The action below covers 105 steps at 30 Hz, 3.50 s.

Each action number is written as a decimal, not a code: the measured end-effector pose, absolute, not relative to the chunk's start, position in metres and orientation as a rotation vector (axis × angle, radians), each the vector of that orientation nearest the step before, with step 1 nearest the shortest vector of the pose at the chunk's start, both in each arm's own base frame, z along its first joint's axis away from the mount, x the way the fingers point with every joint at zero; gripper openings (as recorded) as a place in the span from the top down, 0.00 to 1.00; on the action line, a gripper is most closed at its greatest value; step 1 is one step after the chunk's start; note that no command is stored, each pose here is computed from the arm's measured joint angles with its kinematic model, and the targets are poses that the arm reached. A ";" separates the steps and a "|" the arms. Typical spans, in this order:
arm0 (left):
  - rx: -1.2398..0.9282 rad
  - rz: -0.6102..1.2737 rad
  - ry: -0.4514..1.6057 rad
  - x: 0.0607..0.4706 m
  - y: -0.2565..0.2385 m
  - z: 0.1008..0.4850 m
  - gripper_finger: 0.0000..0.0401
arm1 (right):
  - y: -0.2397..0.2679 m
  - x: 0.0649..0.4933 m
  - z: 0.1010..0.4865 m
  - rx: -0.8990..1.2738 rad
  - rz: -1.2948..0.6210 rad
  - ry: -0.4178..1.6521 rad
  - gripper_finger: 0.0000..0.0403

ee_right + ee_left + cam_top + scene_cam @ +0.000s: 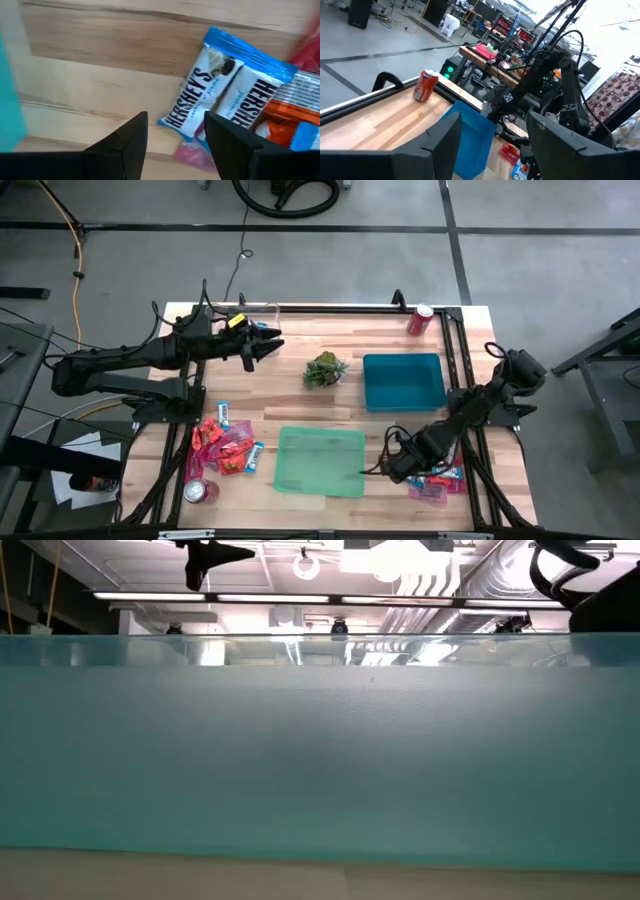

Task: Sort candy
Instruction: Put the white chocolate bar into the transparent bin

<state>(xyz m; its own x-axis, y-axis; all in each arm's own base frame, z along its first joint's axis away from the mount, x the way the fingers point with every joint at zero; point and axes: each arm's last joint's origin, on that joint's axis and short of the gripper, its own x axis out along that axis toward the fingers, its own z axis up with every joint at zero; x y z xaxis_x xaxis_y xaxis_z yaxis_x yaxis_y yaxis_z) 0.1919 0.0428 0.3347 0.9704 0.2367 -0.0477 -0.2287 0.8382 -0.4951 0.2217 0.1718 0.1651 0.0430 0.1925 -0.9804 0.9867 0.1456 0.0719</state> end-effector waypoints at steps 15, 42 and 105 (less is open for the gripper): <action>-0.510 0.279 -0.022 0.192 0.044 0.335 0.47 | 0.165 0.218 0.161 1.213 -1.082 1.366 0.53; -0.464 0.294 -0.021 0.192 0.044 0.335 0.47 | 0.156 0.212 0.188 1.064 -0.892 1.181 0.93; 0.140 -0.037 0.010 0.286 -0.021 0.285 0.82 | 0.030 0.332 0.314 -0.050 0.009 0.397 0.99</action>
